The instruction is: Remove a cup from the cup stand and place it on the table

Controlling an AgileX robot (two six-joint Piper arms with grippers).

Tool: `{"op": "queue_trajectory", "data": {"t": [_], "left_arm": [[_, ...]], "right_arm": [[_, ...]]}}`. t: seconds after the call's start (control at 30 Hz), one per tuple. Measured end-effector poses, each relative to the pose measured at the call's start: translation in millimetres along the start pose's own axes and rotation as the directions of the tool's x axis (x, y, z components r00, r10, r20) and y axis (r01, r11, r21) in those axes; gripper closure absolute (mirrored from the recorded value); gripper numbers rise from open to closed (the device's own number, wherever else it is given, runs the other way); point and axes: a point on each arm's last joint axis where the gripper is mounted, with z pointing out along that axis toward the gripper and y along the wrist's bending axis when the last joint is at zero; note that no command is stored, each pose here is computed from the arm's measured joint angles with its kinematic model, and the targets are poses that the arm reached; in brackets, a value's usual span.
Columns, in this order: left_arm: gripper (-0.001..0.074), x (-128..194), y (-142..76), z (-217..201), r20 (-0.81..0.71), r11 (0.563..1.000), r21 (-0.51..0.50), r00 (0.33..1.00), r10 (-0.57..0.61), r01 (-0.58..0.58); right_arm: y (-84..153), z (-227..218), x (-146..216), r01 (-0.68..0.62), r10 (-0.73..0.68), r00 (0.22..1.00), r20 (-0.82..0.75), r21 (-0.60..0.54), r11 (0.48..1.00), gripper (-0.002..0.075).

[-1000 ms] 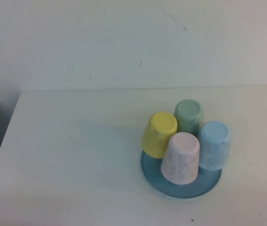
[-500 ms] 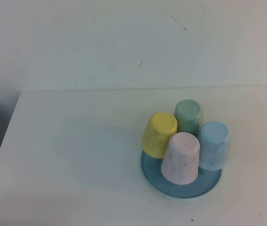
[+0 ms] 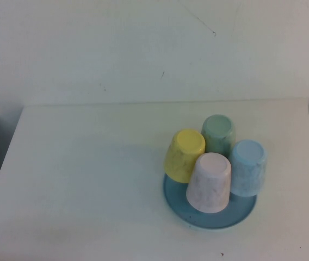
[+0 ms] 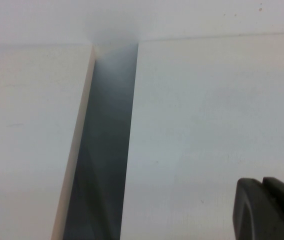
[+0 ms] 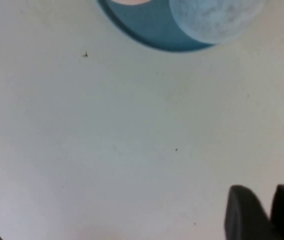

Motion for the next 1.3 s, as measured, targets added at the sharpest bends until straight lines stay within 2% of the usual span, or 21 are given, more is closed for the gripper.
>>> {"op": "queue_trajectory", "data": {"t": [0.2, 0.27, 0.33, 0.67, 0.97, 1.3], "left_arm": [[0.0738, 0.0, 0.0, 0.0, 0.000, 1.000, 0.000, 1.000, 0.000, 0.000], [0.0738, 0.0, 0.0, 0.0, 0.000, 1.000, 0.000, 1.000, 0.000, 0.000], [0.0738, 0.0, 0.0, 0.0, 0.000, 1.000, 0.000, 1.000, 0.000, 0.000], [0.0738, 0.0, 0.0, 0.0, 0.000, 1.000, 0.000, 1.000, 0.002, -0.002], [0.0738, 0.0, 0.0, 0.0, 0.000, 1.000, 0.000, 1.000, 0.002, -0.002], [0.0738, 0.0, 0.0, 0.0, 0.000, 1.000, 0.000, 1.000, 0.002, -0.002]], "right_arm": [[-10.5, 23.6, -40.5, 0.082, -0.082, 0.995, -0.048, -0.016, 0.997, 0.0241], [-13.2, 28.8, -52.4, 0.099, -0.099, 0.994, -0.050, -0.017, 0.995, 0.0170], [-15.6, 35.0, -64.2, 0.112, -0.113, 0.992, -0.051, -0.021, 0.993, 0.0140], [-22.5, 73.6, -108.7, 0.149, -0.153, 0.985, -0.076, -0.050, 0.988, 0.0117], [-26.6, 107.5, -114.4, 0.143, -0.155, 0.979, -0.134, -0.094, 0.985, 0.0116], [-28.9, 121.7, -114.7, 0.136, -0.153, 0.975, -0.159, -0.111, 0.984, 0.0128]]}}
